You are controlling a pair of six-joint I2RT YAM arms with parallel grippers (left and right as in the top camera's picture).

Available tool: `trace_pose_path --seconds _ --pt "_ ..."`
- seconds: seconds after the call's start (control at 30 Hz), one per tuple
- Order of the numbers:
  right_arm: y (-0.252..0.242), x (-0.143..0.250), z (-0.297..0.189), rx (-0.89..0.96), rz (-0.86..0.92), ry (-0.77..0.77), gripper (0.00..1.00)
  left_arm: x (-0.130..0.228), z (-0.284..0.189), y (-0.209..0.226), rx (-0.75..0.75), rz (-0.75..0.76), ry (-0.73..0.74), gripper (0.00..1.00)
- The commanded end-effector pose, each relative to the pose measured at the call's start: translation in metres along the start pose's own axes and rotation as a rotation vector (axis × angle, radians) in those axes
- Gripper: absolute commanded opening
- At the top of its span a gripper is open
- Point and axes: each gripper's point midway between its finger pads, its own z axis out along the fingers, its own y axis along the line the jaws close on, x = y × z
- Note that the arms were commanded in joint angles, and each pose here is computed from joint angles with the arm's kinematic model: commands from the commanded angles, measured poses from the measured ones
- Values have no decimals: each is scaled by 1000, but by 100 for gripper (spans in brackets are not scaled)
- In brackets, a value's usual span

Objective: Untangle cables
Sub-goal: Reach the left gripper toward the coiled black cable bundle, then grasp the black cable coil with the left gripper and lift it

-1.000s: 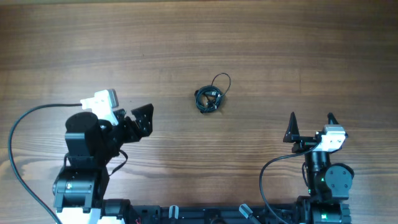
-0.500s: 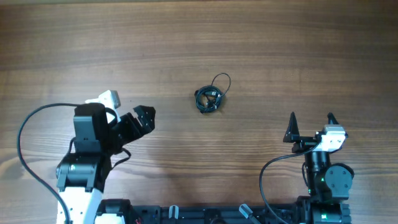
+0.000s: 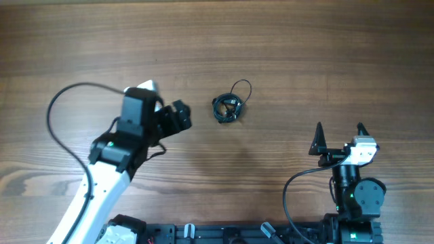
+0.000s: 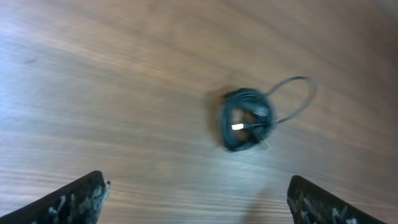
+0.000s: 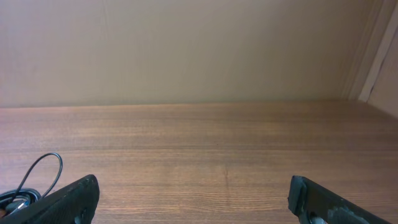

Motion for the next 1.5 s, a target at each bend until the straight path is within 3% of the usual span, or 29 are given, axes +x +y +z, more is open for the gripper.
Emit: trace_pose_path --seconds 0.0,0.2,0.5,0.57,0.77,0.83,0.97,1.1,1.17,1.3,1.4,1.47 --pt "-5 0 0 24 14 0 100 3 26 -27 18 61 -3 86" --pt "-5 0 0 24 14 0 100 5 85 -56 73 112 -25 75" --pt "-4 0 0 24 14 0 100 19 150 -38 9 137 -11 65" --pt "-5 0 0 24 14 0 100 23 159 -37 9 183 -7 59" --pt "-5 0 0 24 14 0 100 53 181 -36 -11 402 48 60" --pt "-5 0 0 24 14 0 100 51 185 -24 -76 415 28 47" --pt "-5 0 0 24 13 0 100 51 188 -14 -117 416 23 4" --pt "-5 0 0 24 13 0 100 42 180 -22 -99 417 -3 4" --pt "-5 0 0 24 13 0 100 32 167 -32 -80 502 -29 4" --pt "-5 0 0 24 13 0 100 12 128 -52 -53 833 -83 4" --pt "-4 0 0 24 14 0 100 21 105 -55 -50 1059 -41 4" --pt "-5 0 0 24 13 0 100 40 96 -47 -57 1105 45 4"
